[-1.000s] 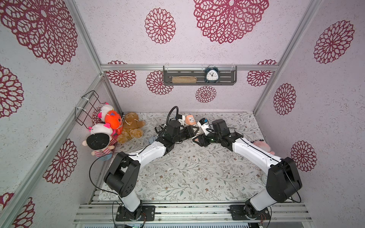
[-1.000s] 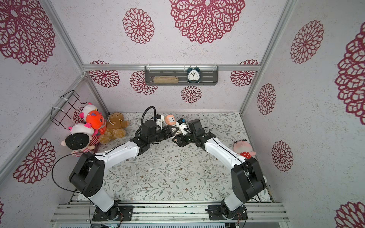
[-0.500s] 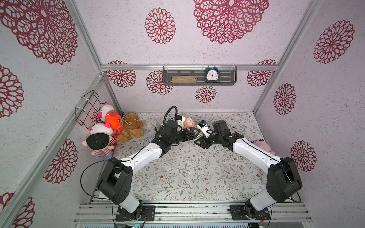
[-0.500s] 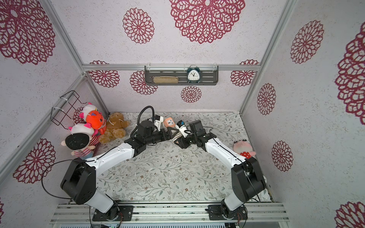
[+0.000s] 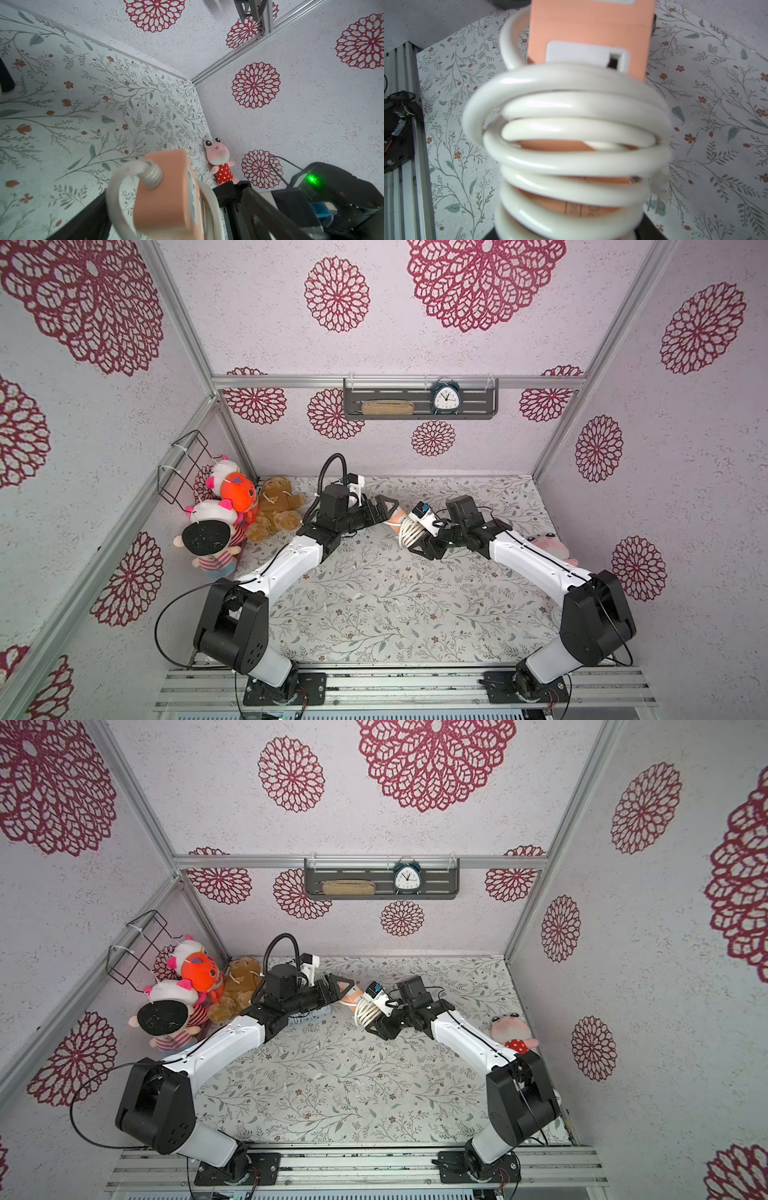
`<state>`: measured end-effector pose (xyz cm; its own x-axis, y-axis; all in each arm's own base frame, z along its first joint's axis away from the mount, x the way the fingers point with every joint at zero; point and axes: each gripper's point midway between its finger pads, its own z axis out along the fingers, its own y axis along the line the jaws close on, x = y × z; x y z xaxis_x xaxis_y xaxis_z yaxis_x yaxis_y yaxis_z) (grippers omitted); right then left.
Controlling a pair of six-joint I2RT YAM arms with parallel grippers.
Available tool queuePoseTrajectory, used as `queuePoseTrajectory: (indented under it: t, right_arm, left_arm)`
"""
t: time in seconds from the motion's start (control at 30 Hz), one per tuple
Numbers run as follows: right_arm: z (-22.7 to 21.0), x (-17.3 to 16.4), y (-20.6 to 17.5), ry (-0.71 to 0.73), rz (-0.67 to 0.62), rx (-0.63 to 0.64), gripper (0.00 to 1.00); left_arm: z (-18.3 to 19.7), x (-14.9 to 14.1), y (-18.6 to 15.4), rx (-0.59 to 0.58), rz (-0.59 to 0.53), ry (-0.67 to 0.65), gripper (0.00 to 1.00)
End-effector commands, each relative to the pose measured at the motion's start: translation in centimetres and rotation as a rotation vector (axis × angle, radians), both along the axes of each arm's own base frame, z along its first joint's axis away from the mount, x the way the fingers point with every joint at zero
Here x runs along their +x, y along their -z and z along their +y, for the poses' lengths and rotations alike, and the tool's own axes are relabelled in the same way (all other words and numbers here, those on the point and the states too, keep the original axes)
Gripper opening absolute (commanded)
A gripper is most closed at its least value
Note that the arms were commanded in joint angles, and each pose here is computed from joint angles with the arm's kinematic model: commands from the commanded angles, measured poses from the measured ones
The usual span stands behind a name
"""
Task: Unwrap the cord wrapped around the power strip
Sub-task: Adjust the power strip.
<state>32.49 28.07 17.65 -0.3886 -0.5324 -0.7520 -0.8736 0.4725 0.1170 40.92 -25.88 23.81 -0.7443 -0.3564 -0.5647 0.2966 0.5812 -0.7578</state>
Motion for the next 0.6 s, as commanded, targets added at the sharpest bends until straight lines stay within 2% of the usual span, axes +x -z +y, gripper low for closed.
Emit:
queuePoseTrajectory:
  t: [0.0, 0.47, 0.57]
  right_arm:
    - [1.4, 0.2, -4.1, -0.097, -0.122, 0.068, 0.3]
    - [2.1, 0.0, -4.5, -0.183, -0.134, 0.054, 0.3]
    - [2.3, 0.1, -4.4, -0.2, -0.117, 0.047, 0.35]
  left_arm:
    - [-1.1, 0.2, 0.1, -0.037, 0.015, 0.041, 0.91]
    - [-1.2, -0.1, 1.6, -0.056, 0.078, 0.038, 0.33]
    - [-0.9, 0.1, 1.7, -0.059, 0.076, 0.014, 0.25]
